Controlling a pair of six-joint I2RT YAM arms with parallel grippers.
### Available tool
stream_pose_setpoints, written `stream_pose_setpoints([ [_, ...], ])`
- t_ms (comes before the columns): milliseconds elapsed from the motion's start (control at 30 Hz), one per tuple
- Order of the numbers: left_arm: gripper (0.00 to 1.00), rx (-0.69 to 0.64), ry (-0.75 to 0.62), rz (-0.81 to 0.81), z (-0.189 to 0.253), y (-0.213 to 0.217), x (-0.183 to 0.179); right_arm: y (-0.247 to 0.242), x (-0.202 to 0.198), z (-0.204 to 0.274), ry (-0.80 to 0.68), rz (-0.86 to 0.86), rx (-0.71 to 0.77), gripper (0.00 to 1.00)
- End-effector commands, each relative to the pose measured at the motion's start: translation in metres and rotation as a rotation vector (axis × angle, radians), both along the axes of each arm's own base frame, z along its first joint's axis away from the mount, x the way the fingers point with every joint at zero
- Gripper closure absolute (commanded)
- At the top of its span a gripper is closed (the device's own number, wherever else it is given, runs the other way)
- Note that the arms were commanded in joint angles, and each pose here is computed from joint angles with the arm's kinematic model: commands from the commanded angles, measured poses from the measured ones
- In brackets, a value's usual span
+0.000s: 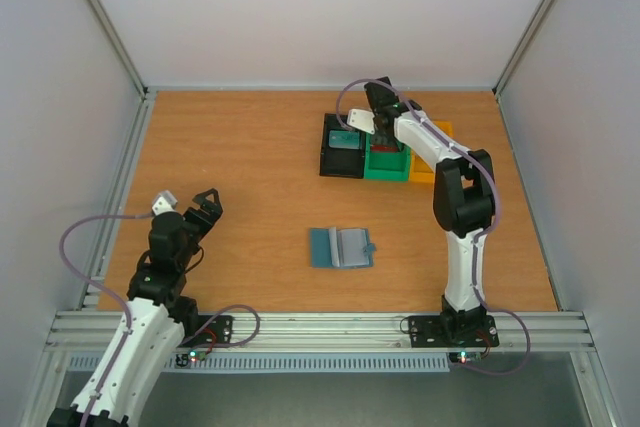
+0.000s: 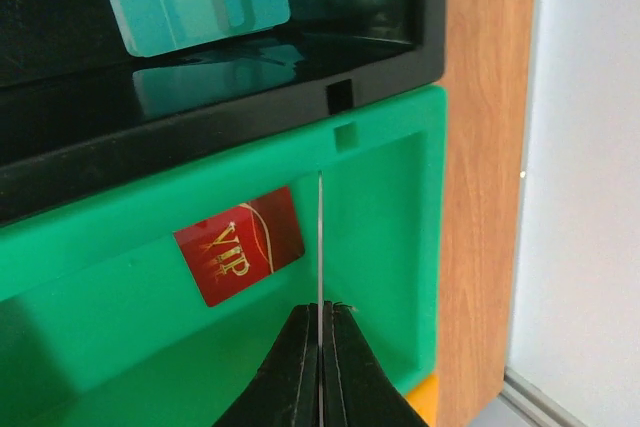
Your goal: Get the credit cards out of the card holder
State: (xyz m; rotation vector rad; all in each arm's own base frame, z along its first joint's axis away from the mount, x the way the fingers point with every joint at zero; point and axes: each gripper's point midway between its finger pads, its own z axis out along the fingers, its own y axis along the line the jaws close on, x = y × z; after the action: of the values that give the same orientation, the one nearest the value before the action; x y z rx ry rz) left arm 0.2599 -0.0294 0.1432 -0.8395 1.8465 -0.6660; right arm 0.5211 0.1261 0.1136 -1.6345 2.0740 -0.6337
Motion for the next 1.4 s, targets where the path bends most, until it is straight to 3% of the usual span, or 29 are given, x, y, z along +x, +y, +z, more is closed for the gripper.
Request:
stream_pose_setpoints([
  [0,0.01,0.022,-0.026,0.022,0.002,0.005,0.005,-0.008,-0.001,-0.007,0.027,0.026,-0.055,0.99],
  [533,0.01,0.006,0.046,0.032,-0.016,0.005,0.007,-0.005,0.025,-0.041,-0.039,0.126,-0.066,0.98],
  [1033,0.01,-0.003,0.071,0.017,-0.023,0.001,0.007,-0.012,0.017,-0.044,-0.04,0.118,-0.065,0.74],
  [1367,0.01,-0.013,0.062,0.003,-0.021,-0.001,0.007,-0.011,0.008,0.001,-0.1,0.055,0.016,0.43],
])
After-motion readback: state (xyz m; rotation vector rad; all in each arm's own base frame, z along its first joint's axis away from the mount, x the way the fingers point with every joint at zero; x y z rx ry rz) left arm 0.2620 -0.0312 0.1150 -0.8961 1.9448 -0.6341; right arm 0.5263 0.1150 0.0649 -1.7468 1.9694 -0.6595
